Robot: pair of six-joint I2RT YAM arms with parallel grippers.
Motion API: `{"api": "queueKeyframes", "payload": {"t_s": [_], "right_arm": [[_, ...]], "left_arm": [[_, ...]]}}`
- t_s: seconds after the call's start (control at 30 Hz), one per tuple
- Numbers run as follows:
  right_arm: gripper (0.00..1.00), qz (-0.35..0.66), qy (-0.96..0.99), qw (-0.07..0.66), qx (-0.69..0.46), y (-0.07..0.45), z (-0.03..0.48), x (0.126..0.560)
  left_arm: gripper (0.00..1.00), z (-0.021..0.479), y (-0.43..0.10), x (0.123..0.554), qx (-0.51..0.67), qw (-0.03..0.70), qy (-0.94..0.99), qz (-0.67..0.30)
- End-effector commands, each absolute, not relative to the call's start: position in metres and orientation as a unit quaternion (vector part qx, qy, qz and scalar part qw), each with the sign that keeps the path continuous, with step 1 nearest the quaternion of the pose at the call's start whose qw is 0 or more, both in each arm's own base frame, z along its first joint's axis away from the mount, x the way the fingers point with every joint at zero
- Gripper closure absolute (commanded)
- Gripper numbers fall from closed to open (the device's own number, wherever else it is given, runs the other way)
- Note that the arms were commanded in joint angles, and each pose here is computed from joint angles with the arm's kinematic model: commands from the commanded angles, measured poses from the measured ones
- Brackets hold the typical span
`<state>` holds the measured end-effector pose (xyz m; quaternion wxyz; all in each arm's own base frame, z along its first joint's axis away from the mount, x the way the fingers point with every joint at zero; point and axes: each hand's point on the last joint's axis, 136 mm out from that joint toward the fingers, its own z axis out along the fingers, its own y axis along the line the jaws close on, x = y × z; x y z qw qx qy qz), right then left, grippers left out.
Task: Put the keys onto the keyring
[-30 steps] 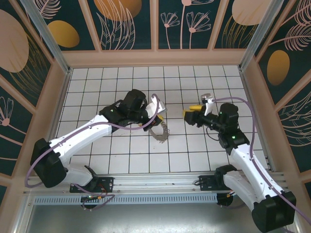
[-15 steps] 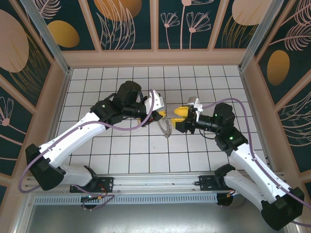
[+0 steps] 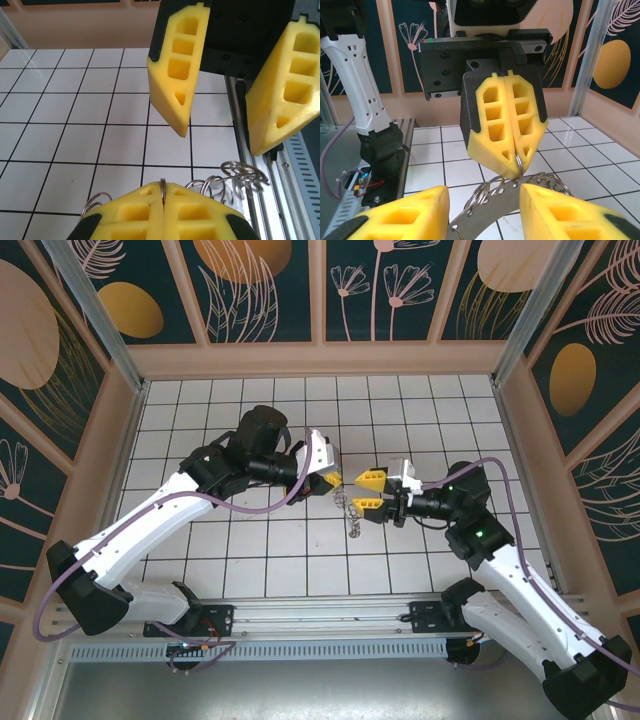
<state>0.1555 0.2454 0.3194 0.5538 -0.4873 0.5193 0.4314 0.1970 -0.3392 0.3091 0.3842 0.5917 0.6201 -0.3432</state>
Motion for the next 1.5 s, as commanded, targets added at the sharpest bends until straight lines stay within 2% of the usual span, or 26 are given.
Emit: {"api": "queueKeyframes", "payload": {"t_s": [0.0,0.1,0.23,0.37,0.5,0.57,1.03,1.47], "right_arm": [[0.62,0.436,0.495,0.560,-0.502,0.250,0.323,0.152],[0.72,0.431,0.505,0.562,-0.493,0.250,0.321,0.159],[0.74,0.430,0.511,0.565,-0.484,0.250,0.321,0.163],[0.72,0.431,0.515,0.565,-0.479,0.252,0.319,0.167],[0.62,0.433,0.521,0.565,-0.471,0.254,0.317,0.172],[0.61,0.431,0.528,0.564,-0.467,0.255,0.315,0.176],[0.61,0.454,0.521,0.545,-0.474,0.264,0.310,0.168],[0.85,0.448,0.520,0.556,-0.469,0.268,0.314,0.174]], "left_arm": [[1.00,0.332,-0.341,0.186,0.602,0.405,0.586,-0.361],[1.00,0.332,-0.342,0.186,0.603,0.406,0.584,-0.362],[1.00,0.332,-0.342,0.184,0.603,0.404,0.582,-0.366],[1.00,0.333,-0.343,0.183,0.602,0.403,0.581,-0.372],[1.00,0.333,-0.343,0.183,0.600,0.403,0.581,-0.374],[1.00,0.333,-0.343,0.184,0.599,0.402,0.582,-0.374],[1.00,0.329,-0.347,0.191,0.591,0.405,0.591,-0.371],[1.00,0.326,-0.348,0.186,0.592,0.391,0.591,-0.383]]}}
